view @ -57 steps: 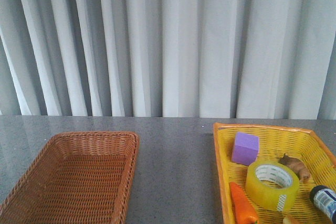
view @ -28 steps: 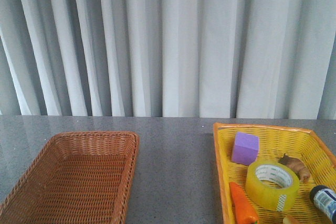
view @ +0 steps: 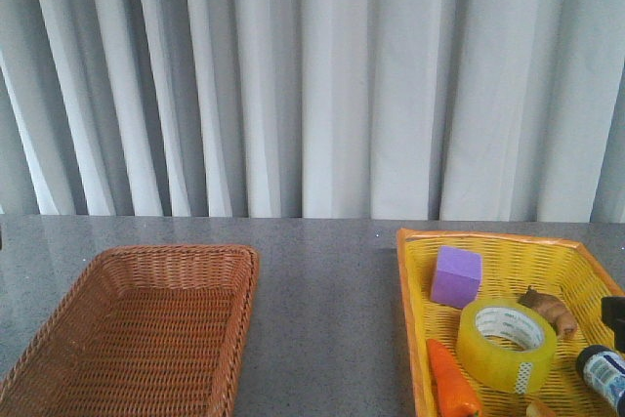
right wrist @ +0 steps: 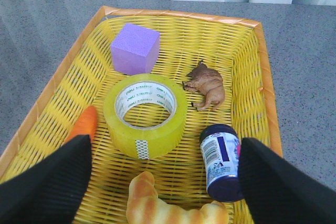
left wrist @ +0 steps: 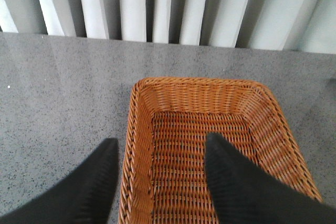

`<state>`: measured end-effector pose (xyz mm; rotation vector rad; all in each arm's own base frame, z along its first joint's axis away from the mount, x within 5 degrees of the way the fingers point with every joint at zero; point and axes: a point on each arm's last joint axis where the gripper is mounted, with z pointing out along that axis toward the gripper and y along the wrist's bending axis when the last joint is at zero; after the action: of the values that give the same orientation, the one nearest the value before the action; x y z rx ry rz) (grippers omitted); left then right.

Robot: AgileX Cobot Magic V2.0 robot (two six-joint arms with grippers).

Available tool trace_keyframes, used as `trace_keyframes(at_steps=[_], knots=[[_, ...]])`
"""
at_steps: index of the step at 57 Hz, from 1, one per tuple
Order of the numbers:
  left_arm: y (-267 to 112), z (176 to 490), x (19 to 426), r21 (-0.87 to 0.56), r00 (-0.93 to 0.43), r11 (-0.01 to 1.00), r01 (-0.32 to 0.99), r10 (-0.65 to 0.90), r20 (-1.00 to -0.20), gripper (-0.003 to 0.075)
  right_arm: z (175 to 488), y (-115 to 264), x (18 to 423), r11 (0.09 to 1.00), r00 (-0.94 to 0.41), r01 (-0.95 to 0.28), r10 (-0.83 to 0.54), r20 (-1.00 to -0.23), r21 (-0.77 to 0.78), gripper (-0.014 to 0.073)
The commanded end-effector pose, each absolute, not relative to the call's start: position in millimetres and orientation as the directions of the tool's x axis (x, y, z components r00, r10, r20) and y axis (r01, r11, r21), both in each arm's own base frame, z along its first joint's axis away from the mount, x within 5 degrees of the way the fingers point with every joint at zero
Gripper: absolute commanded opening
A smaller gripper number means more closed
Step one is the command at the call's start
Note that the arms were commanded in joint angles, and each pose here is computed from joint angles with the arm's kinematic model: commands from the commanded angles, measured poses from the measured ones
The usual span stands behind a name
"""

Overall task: Transfer tape with both arms
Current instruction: 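Lower the right gripper into the tape roll's hole in the yellow basket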

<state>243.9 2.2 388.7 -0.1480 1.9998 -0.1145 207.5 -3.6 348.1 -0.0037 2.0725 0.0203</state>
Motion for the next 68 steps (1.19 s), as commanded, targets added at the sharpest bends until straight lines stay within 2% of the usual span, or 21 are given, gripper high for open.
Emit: trace_keyframes(at_steps=[1, 8, 21, 27, 36, 48, 56, 68], knots=[[0, 404, 247, -0.162, -0.333, 0.986, -0.036, -0.165, -0.928, 0.0487, 371, -5, 210, 1.0, -0.342, 0.0, 0.002, -0.94, 0.002, 0.0575], [1, 401, 251, -0.162, -0.344, 0.986, -0.038, -0.165, -0.925, 0.0533, 373, -5, 211, 1.0, -0.318, 0.004, 0.006, -0.948, 0.005, 0.0575], [1, 405, 256, -0.162, -0.279, 0.986, -0.034, -0.165, -0.946, 0.0521, 377, -6, 213, 1.0, -0.27, 0.009, 0.005, -0.963, 0.003, 0.0573], [2, 408, 257, -0.164, -0.247, 0.986, -0.031, -0.167, -0.955, 0.0517, 380, -6, 228, 0.999, -0.291, 0.021, 0.052, -0.955, 0.048, 0.0561], [2, 408, 257, -0.157, -0.241, 0.987, -0.031, -0.16, -0.957, 0.0517, 377, -6, 274, 0.992, -0.472, 0.046, 0.127, -0.872, 0.12, 0.0558], [1, 402, 256, -0.152, -0.305, 0.988, -0.037, -0.156, -0.94, 0.0517, 363, -8, 335, 0.992, -0.674, 0.055, 0.12, -0.729, 0.113, 0.0558], [1, 401, 255, -0.152, -0.318, 0.988, -0.038, -0.156, -0.935, 0.0517, 347, -10, 364, 0.994, -0.743, 0.057, 0.102, -0.662, 0.09, 0.0558], [1, 400, 255, -0.151, -0.324, 0.988, -0.038, -0.155, -0.933, 0.0517, 328, -15, 387, 0.998, -0.774, 0.056, 0.062, -0.631, 0.029, 0.0558]])
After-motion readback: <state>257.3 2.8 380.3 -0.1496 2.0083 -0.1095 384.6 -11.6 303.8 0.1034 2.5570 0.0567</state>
